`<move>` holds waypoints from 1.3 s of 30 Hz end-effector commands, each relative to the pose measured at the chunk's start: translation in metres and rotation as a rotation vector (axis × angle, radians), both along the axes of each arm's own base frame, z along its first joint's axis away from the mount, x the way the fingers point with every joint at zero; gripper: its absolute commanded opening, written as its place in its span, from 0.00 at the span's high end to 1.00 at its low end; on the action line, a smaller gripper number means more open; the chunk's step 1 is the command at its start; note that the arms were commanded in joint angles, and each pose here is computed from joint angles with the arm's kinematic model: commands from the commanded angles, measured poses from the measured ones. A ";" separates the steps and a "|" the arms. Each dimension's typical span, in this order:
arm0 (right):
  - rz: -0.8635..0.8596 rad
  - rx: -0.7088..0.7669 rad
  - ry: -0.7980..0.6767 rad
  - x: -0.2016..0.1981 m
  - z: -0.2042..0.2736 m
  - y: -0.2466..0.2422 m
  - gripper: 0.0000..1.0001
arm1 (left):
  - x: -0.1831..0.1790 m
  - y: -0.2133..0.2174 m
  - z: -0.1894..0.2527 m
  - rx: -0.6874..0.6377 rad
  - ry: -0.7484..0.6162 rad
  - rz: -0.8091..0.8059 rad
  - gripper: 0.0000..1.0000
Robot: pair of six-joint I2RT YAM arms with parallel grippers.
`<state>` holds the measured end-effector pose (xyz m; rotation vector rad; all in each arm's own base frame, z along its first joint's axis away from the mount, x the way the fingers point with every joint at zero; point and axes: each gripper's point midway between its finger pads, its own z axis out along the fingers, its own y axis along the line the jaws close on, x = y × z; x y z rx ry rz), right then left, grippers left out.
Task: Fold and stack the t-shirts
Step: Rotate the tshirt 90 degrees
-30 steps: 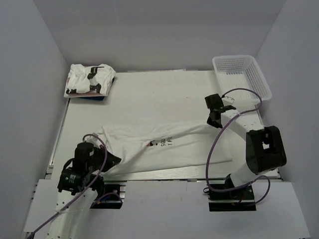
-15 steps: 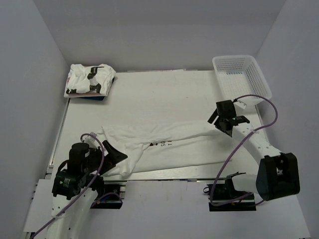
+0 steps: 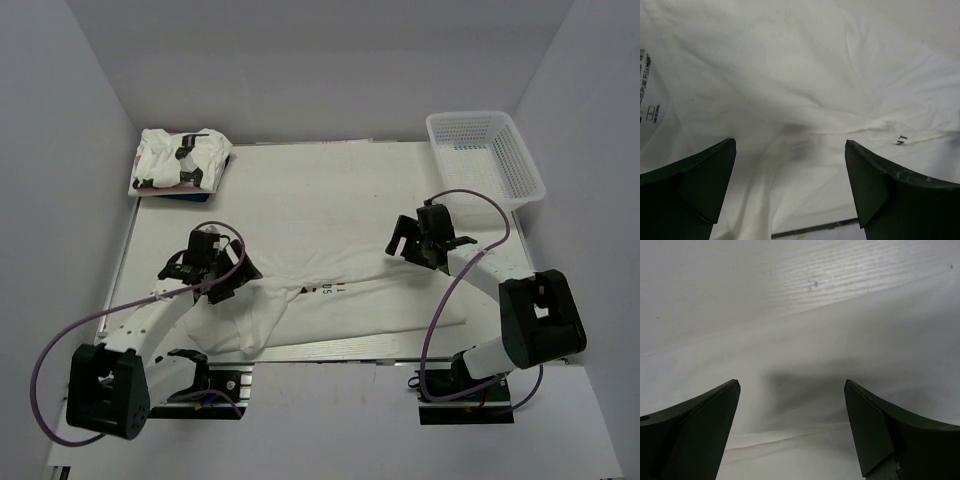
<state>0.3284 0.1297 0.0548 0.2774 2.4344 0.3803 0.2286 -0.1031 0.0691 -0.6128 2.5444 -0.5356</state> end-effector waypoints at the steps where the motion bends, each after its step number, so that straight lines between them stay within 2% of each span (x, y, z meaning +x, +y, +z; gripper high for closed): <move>1: -0.019 -0.004 0.026 -0.006 -0.013 -0.003 0.10 | 0.035 0.003 0.005 0.056 -0.106 -0.005 0.00; 4: -0.068 -0.021 0.098 -0.023 -0.032 -0.013 0.10 | 0.044 0.006 -0.025 0.092 -0.040 0.007 0.00; 7: -0.077 -0.034 0.190 -0.052 -0.054 -0.017 0.10 | 0.070 0.010 -0.049 0.158 0.018 0.024 0.00; 8: -0.060 -0.024 0.203 -0.058 -0.056 -0.014 0.10 | 0.097 0.018 -0.040 0.229 -0.011 0.042 0.00; 9: -0.021 0.008 0.234 -0.072 -0.060 -0.007 0.10 | 0.103 0.026 -0.066 0.279 0.077 0.056 0.00; 10: 0.020 0.007 0.258 -0.086 -0.065 0.000 0.10 | 0.116 0.026 -0.073 0.307 0.097 0.042 0.00; 11: 0.032 0.003 0.277 -0.095 -0.068 0.001 0.10 | 0.153 0.020 -0.057 0.315 0.060 0.019 0.00; 13: 0.093 0.008 0.318 -0.122 -0.071 0.008 0.10 | 0.183 0.012 -0.069 0.327 0.097 -0.024 0.00; 15: 0.184 -0.020 0.348 -0.153 -0.076 0.014 0.10 | 0.232 -0.008 -0.084 0.334 0.119 -0.119 0.00; 16: 0.229 0.006 0.376 -0.167 -0.076 0.020 0.10 | 0.249 -0.022 -0.087 0.320 0.108 -0.167 0.00; 17: 0.326 0.010 0.388 -0.189 -0.073 0.032 0.10 | 0.299 -0.042 -0.053 0.269 -0.013 -0.190 0.00; 18: 0.419 0.052 0.419 -0.207 -0.069 0.044 0.10 | 0.307 -0.052 -0.090 0.273 0.031 -0.258 0.00; 19: 0.473 0.059 0.408 -0.213 -0.064 0.052 0.10 | 0.360 -0.080 -0.036 0.195 -0.151 -0.308 0.00; 21: 0.736 0.016 0.402 -0.247 -0.060 0.068 0.10 | 0.394 -0.109 -0.030 0.130 -0.276 -0.362 0.00; 22: 0.855 0.089 0.436 -0.269 -0.053 0.080 0.10 | 0.397 -0.131 -0.048 0.053 -0.297 -0.392 0.00; 23: 0.968 0.080 0.440 -0.289 -0.056 0.083 0.10 | 0.398 -0.146 -0.051 -0.009 -0.321 -0.378 0.00; 25: 1.116 0.076 0.449 -0.313 -0.055 0.088 0.10 | 0.397 -0.180 -0.044 -0.123 -0.431 -0.457 0.00; 28: 1.228 0.113 0.374 -0.316 -0.046 0.108 0.10 | 0.398 -0.199 -0.058 -0.002 -0.435 -0.492 0.00; 30: 1.277 0.114 0.320 -0.316 -0.040 0.117 0.10 | 0.393 -0.210 -0.068 -0.032 -0.443 -0.525 0.00; 31: 1.325 0.139 0.240 -0.310 -0.034 0.130 0.10 | 0.393 -0.218 -0.060 -0.048 -0.476 -0.531 0.00; 34: 1.413 0.167 0.144 -0.304 -0.021 0.157 0.10 | 0.397 -0.233 -0.043 -0.080 -0.549 -0.546 0.00; 39: 1.481 0.176 0.123 -0.296 -0.022 0.187 0.10 | 0.395 -0.247 -0.047 -0.083 -0.565 -0.573 0.00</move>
